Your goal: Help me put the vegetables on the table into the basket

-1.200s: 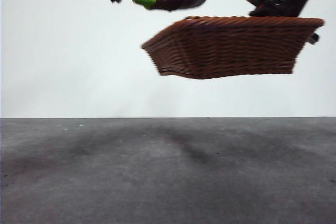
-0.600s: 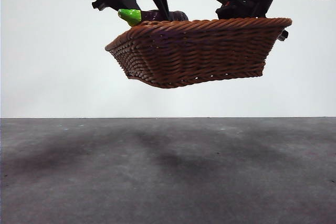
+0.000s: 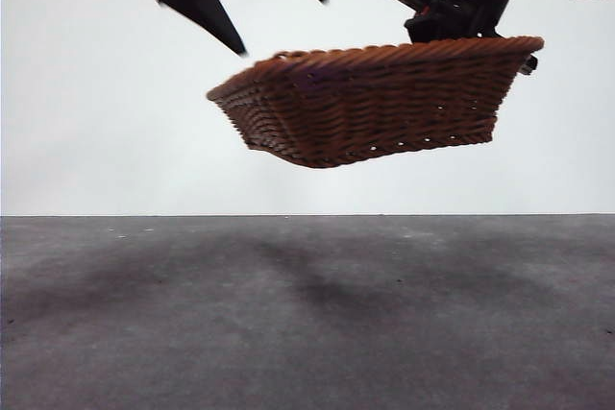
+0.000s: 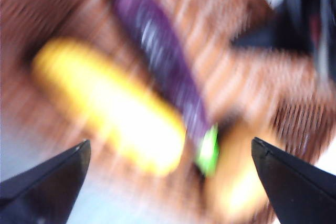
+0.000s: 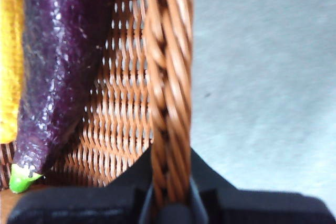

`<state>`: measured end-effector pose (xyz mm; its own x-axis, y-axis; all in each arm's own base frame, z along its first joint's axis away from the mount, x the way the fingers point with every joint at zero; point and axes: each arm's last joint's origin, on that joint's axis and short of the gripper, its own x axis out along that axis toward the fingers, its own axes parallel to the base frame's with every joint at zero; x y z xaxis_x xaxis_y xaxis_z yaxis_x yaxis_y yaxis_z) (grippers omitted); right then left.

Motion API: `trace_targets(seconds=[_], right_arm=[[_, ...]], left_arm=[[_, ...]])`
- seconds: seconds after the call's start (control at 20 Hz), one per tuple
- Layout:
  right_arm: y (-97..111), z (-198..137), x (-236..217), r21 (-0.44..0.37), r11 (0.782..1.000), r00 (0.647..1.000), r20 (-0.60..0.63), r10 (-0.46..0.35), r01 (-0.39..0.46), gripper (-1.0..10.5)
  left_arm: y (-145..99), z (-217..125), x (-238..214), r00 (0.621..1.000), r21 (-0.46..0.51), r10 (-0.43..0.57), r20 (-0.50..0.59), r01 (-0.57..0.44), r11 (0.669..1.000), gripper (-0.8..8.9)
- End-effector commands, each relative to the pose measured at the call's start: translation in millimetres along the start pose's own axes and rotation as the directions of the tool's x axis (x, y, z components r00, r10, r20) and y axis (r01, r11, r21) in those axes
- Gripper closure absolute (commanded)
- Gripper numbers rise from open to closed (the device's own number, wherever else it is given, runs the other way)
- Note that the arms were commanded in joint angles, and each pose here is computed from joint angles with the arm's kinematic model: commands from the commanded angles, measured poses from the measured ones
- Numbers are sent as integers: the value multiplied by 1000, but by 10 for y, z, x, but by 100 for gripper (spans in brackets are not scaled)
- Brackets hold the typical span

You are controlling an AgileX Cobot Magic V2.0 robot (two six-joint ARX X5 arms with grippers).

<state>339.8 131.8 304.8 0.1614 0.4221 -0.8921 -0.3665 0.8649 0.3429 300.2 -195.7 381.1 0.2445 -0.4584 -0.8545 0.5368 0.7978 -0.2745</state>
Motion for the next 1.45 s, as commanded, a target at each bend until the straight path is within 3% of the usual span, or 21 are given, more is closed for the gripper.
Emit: trace_targets(seconds=[0.05,0.1,0.15,0.2,0.25,0.45,0.55,0.75,1.0,1.25,1.4,1.45], right_arm=[[-141,10,-45,19,1000,1000,22,-3,2,963],[-219,21,-73,36,999,999,38,-10,9,963],[-289,30,-100,52,999,998,53,-16,13,963],[-370,38,-131,69,997,997,69,-24,20,963],[-451,60,-143,72,997,995,91,-33,26,963],[-843,114,-17,146,989,995,83,-47,35,963],[-1080,134,166,178,984,999,50,-9,0,963],[-1491,132,428,241,970,1000,16,-11,7,963],[-1690,95,758,247,969,998,-57,29,-14,963],[-1739,75,894,298,954,995,-84,60,-32,943],[-1744,74,880,353,936,995,-91,34,1,406],[-1726,79,838,353,935,996,-83,28,3,377]], left_arm=[[-66,-126,-294,997,92,71,39,-74,993,190],[-126,-186,-456,994,105,73,80,-81,991,237],[-182,-253,-615,991,118,63,119,-78,990,402],[-248,-328,-771,986,138,51,157,-73,988,672],[-313,-412,-925,980,160,37,194,-69,985,826],[-570,-807,-1480,946,263,-55,320,-33,964,816],[-669,-1023,-1697,926,310,-107,361,-11,951,816],[-677,-1530,-1715,937,373,-160,311,35,927,816],[-420,-2182,-1492,961,288,-121,248,46,957,815],[-303,-2584,-1696,924,219,-122,362,43,975,815],[-270,-2724,-1794,902,220,-141,408,53,974,815],[-263,-2755,-1815,897,222,-145,417,55,974,815]])
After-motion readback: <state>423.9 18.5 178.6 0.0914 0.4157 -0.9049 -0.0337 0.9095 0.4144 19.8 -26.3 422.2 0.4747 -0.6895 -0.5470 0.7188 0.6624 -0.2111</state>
